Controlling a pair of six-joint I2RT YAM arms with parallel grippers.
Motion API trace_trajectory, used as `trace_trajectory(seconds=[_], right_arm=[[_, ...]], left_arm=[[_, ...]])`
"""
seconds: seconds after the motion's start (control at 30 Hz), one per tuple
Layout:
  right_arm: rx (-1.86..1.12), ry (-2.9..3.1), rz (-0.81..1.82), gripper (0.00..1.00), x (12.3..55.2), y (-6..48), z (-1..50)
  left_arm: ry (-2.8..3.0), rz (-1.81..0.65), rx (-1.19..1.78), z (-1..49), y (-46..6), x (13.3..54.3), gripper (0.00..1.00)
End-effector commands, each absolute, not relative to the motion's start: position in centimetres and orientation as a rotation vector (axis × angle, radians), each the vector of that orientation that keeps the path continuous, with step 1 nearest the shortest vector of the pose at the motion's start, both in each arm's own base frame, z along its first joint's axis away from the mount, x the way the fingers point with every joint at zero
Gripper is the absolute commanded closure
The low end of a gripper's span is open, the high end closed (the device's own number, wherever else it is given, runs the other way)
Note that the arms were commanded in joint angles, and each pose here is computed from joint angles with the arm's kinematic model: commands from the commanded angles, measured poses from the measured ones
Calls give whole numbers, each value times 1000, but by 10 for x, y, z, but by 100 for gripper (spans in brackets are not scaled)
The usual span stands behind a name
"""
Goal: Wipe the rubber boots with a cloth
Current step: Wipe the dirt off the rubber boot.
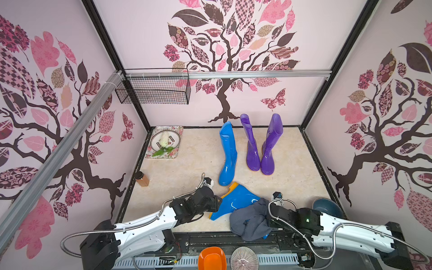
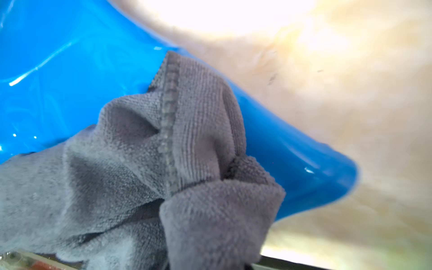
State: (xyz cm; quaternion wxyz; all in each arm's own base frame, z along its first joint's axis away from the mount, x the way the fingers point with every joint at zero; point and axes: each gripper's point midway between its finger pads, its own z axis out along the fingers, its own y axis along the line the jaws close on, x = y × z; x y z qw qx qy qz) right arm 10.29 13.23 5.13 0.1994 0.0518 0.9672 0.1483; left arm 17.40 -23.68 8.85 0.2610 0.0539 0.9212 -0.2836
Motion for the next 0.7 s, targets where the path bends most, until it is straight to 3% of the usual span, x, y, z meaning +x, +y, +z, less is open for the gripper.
trace_trajectory(seconds=[0.0, 0.13, 0.27, 0.43, 0.67], right_arm=[[382, 2622, 292, 100, 122, 114, 64], [421, 2624, 235, 100, 158, 123, 59], [441, 2609, 578, 100, 207, 159, 63], [263, 2584, 668, 100, 256, 205, 96], [142, 2616, 835, 100, 274, 252, 108]], left_arm=[[2553, -665, 127, 67, -220, 171, 64], [2565, -666, 125, 64, -220, 169, 64], [2578, -659, 124, 62, -219, 168, 64], [2587, -654, 122, 60, -218, 167, 64], [2608, -650, 116, 54, -216, 164, 63]])
